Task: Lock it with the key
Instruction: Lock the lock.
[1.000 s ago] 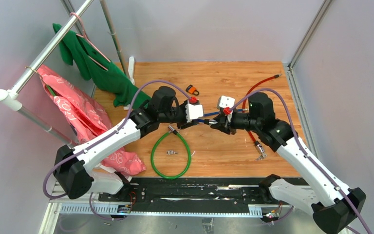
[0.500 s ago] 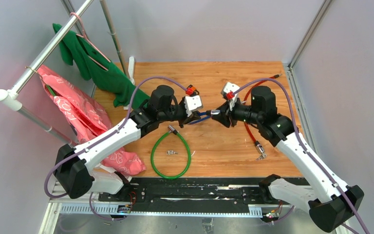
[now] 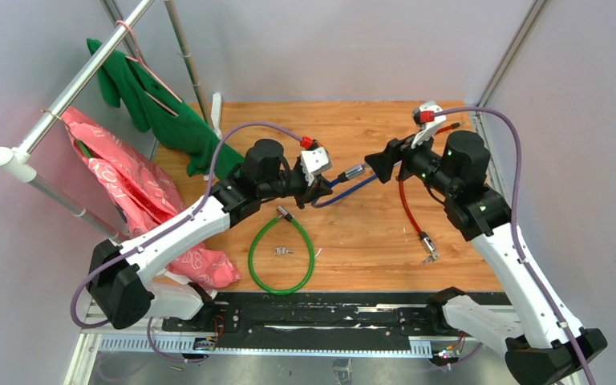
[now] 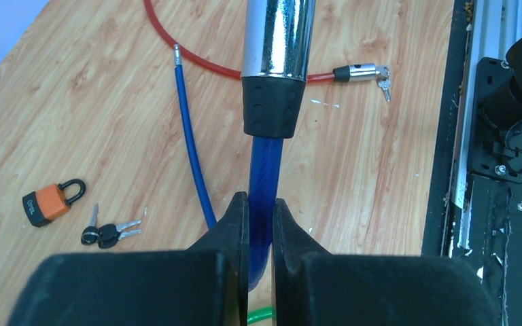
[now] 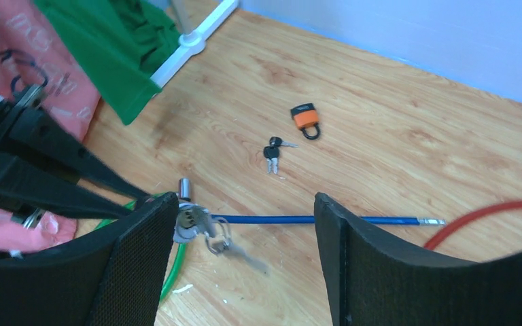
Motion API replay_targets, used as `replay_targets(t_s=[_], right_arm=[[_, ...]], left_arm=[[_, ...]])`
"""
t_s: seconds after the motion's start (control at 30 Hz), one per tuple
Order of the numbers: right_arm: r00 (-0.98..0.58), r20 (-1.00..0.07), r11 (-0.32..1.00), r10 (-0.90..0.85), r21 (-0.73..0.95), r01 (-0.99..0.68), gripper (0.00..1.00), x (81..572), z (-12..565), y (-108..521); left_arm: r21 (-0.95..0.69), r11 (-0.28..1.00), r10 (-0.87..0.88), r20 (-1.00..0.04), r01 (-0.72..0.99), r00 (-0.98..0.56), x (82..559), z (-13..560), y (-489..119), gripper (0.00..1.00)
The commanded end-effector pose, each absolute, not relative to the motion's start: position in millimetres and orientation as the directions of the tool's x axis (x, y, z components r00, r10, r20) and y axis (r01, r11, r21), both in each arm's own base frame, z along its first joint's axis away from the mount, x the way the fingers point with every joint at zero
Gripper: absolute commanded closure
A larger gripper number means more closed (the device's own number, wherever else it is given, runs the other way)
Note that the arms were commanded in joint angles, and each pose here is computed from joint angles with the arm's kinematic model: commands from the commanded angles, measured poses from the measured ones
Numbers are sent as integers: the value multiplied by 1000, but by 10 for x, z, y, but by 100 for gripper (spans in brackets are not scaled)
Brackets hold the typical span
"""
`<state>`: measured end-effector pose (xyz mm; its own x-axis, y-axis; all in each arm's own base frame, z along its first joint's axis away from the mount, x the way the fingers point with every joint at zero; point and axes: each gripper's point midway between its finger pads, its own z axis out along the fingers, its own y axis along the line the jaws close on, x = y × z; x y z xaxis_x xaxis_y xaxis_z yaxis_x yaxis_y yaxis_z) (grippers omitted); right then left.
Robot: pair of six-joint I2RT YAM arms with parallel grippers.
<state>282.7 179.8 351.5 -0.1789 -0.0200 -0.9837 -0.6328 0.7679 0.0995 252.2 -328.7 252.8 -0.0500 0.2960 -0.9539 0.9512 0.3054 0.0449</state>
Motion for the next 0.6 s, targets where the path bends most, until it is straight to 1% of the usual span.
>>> replay_targets(t_s=[0.0, 0.1, 0.17, 0.23, 0.3, 0.37, 0.47, 0.57], right_arm=[[-211, -969, 889, 124, 204, -410, 25, 3013, 3559, 1391], [-236, -939, 948, 251, 288, -137, 26, 3194, 3321, 934], [-243, -919, 948, 310, 320, -2, 28, 3282, 3150, 687], [-275, -887, 928, 371, 357, 104, 30, 3370, 2895, 543], [-325, -846, 906, 422, 382, 181, 33, 3460, 2587, 519], [-390, -799, 888, 458, 397, 231, 33, 3560, 2270, 568], [-486, -714, 864, 503, 430, 263, 33, 3725, 1865, 739], [-569, -633, 849, 524, 439, 293, 32, 3909, 1514, 892]], left_arm=[[49, 286, 268, -963, 957, -31, 2456, 2643, -3263, 100], [14, 208, 247, -968, 978, -39, 2344, 2685, -3268, 100], [-28, 174, 245, -967, 984, -70, 2287, 2673, -3261, 100], [-70, 169, 257, -960, 983, -113, 2250, 2626, -3232, 100], [-114, 180, 271, -949, 977, -161, 2206, 2570, -3197, 100], [-167, 195, 265, -940, 966, -216, 2167, 2552, -3185, 100], [-234, 206, 224, -934, 950, -278, 2139, 2592, -3212, 100], [-263, 212, 193, -933, 941, -305, 2156, 2639, -3249, 100]])
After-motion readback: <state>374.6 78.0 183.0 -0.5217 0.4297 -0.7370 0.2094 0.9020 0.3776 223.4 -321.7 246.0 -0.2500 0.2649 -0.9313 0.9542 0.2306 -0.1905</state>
